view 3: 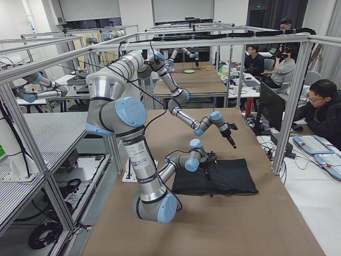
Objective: Fold clothes
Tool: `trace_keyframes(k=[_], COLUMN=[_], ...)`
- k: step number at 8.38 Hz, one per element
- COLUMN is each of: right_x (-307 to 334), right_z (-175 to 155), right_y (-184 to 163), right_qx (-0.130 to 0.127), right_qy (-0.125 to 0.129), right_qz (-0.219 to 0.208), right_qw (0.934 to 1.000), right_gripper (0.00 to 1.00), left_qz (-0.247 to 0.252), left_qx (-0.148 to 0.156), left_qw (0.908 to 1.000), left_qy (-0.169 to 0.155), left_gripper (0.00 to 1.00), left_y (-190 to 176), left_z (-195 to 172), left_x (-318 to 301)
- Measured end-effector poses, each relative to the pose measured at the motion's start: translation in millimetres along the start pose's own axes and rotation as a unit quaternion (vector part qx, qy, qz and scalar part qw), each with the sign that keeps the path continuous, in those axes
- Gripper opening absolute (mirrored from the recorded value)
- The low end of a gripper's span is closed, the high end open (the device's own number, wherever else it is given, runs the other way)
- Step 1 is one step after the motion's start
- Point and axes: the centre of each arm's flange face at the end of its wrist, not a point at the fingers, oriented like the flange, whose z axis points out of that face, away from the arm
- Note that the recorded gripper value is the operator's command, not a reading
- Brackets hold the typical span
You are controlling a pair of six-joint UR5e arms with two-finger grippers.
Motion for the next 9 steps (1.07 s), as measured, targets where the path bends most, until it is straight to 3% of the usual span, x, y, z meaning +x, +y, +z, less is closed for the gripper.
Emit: trace_keyframes(k=[7,9], right_x=[59,70], right_z=[33,32], right_y=[19,21], right_qx=[-0.017,-0.014], right_qy=[0.035,0.024], right_qz=[0.004,0.006], right_qw=[0.9992,0.9996], right_gripper=[0.94,0.94], left_qz=[0.002,0.002], left_qx=[0.001,0.002], left_qw=[1.0,1.0], left_qy=[0.003,0.002], left_gripper=[1.0,1.0], left_y=[-3,-3], left_z=[-3,-3], left_x=[11,11])
